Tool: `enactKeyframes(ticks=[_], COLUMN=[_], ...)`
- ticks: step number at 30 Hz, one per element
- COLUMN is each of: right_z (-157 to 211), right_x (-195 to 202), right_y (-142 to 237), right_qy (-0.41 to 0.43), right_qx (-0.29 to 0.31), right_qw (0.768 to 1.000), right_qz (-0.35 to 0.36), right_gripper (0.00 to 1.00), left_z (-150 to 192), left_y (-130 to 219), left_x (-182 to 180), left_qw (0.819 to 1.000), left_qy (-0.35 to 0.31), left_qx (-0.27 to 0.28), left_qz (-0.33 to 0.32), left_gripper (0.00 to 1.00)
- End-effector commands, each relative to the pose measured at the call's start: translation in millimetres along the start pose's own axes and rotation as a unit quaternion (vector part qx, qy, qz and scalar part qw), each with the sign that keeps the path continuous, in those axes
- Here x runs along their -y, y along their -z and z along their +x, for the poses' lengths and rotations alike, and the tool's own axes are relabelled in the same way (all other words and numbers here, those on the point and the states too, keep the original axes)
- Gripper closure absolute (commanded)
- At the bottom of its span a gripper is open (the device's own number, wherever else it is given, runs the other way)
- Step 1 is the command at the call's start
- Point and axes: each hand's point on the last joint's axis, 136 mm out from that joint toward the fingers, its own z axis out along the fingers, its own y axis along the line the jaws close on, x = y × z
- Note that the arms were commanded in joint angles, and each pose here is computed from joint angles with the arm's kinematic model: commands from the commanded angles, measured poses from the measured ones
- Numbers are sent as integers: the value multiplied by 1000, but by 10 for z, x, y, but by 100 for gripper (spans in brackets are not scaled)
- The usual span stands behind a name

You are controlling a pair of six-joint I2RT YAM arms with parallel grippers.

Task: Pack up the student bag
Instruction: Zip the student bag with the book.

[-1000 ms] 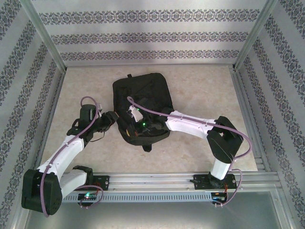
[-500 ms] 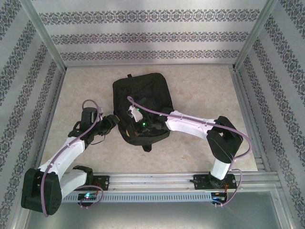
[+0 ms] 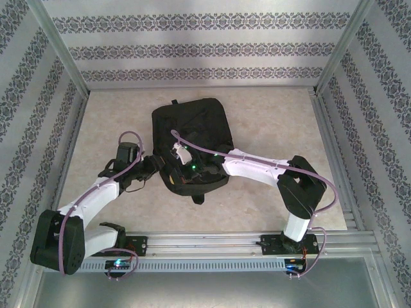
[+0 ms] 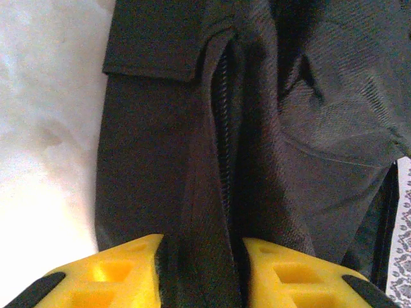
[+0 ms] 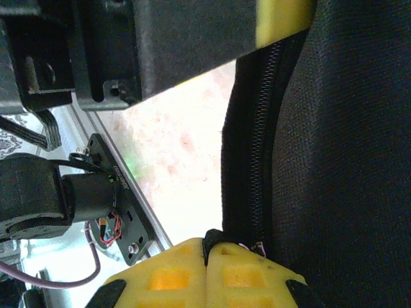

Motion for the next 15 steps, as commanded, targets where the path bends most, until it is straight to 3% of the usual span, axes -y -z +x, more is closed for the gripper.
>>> enactKeyframes(ticks=[1, 5, 11, 15], right_z=[-36, 108, 350, 475], right_x=[-105, -2, 129, 240], right_y=[30, 75, 236, 369], right_qy=[23, 22, 19, 12], right_qx=[1, -15, -31, -36], right_qw=[1000, 1000, 999, 999], right_qz=[-12, 10, 28, 37], right_gripper=[100, 100, 100, 100], left_z=[-130, -138, -301, -339], left_y=[-22, -40, 190, 192], left_x=[114, 94, 75, 49], left_qw=[999, 999, 996, 997], left_qy=[-34, -34, -55, -44], left_qx=[16, 12, 56, 54], left_qz=[-2, -14, -45, -44], left_gripper=[75, 100, 100, 100])
